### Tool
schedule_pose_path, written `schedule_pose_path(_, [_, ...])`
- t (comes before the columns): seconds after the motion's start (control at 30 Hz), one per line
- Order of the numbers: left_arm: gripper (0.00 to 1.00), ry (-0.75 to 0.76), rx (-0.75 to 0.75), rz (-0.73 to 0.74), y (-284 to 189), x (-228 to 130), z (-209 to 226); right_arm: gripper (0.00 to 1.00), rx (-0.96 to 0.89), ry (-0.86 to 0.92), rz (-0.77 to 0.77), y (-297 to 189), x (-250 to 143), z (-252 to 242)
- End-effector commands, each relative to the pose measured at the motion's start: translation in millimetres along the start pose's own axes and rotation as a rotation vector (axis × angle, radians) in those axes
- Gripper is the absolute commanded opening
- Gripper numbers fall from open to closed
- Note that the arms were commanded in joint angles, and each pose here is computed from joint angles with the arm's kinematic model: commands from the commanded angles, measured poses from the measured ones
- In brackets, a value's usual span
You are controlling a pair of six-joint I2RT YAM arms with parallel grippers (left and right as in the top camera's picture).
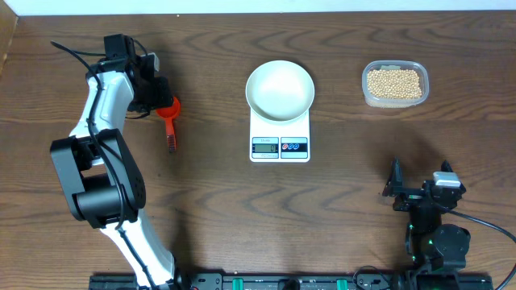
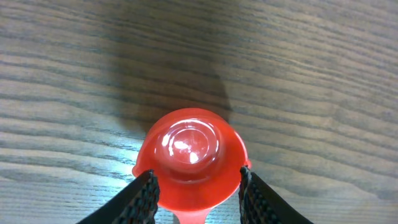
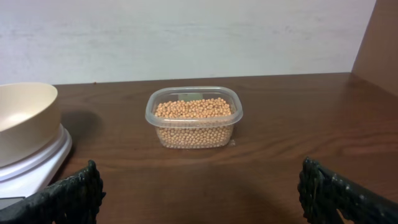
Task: Scoop item into bowl and weigh 50g on scale
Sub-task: 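Close the left gripper on the red scoop's rim and lift it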
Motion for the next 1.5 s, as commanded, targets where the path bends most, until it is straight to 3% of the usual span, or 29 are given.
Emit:
schedule_pose_path(0.0, [0.47, -0.003, 0.033, -0.047, -14.4, 8.5, -0.2, 0.99, 0.000, -0.005, 0.002, 0.1, -1.0, 0.7])
schedule_pose_path(0.2, [0.57, -0.046, 0.153, -0.035, -11.7, 2.6, 11.0, 0.99, 0.000, -0.005, 0.002, 0.1, -1.1, 0.7])
schedule_pose_path(0.9, [0.52, -0.058, 0.139, 0.054, 27.0, -8.7, 18.0, 0.99, 0.000, -0.005, 0.002, 0.1, -1.1, 0.7])
schedule_pose_path(1.03, [0.48, -0.061, 0.143, 0.076, 35.7, -11.4, 20.2, 0.99, 0.000, -0.005, 0.002, 0.1, -1.1, 0.7])
schedule_pose_path(1.47, [0.19, -0.075, 0.122, 0.095, 43.8, -13.6, 20.1, 0.99, 0.000, -0.005, 0.002, 0.1, -1.0, 0.7])
Point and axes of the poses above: each gripper's point midway between its finger pads, its own y axis out along the fingers, its own z axis along the line the jaws close on, x = y × z, the point moved 9 cm from there along -y, back along the fingers, and after that the axes turned 9 degrees about -y, right-handed, at the moved point
